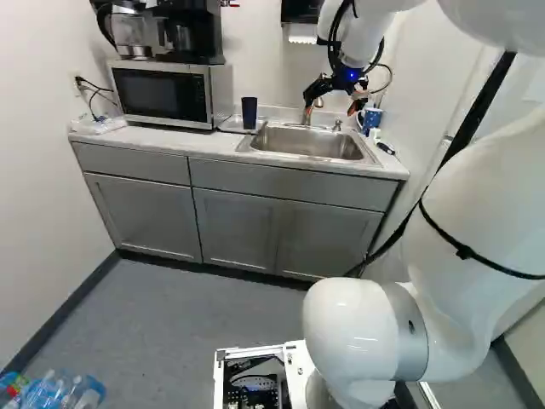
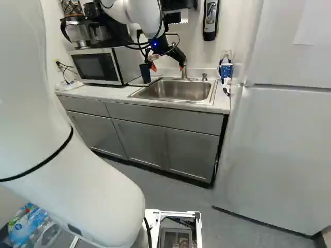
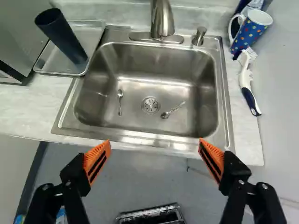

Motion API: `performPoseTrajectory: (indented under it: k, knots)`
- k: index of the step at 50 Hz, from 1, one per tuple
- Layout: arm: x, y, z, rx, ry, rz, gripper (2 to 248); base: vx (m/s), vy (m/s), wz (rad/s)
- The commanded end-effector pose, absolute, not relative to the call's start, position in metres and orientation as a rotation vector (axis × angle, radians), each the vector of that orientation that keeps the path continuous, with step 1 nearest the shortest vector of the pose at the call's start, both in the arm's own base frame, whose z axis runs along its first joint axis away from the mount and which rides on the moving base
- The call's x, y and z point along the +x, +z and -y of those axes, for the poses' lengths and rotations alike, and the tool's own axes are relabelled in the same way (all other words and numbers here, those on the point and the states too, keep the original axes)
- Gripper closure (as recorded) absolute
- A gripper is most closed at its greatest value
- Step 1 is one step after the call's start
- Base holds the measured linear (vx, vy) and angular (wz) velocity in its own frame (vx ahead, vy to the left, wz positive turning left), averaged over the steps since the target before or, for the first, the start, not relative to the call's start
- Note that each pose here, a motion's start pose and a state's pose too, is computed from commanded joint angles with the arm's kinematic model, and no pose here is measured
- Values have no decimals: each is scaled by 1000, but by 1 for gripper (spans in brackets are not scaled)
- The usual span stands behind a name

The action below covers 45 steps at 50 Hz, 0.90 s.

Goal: Rinse the cup and place it in the tray

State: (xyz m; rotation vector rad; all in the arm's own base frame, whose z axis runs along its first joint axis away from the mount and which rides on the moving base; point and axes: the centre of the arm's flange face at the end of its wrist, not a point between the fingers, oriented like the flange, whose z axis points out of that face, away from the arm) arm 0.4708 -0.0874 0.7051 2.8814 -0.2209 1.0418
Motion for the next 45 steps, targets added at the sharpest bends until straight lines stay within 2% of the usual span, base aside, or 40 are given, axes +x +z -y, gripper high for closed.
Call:
performPoseTrajectory:
  k: [25, 45]
  knots:
    - [471, 705, 87, 2881, 1042, 221, 3, -159, 30, -242]
    - [471, 705, 87, 2881, 1042, 221, 3, -142, 71, -17]
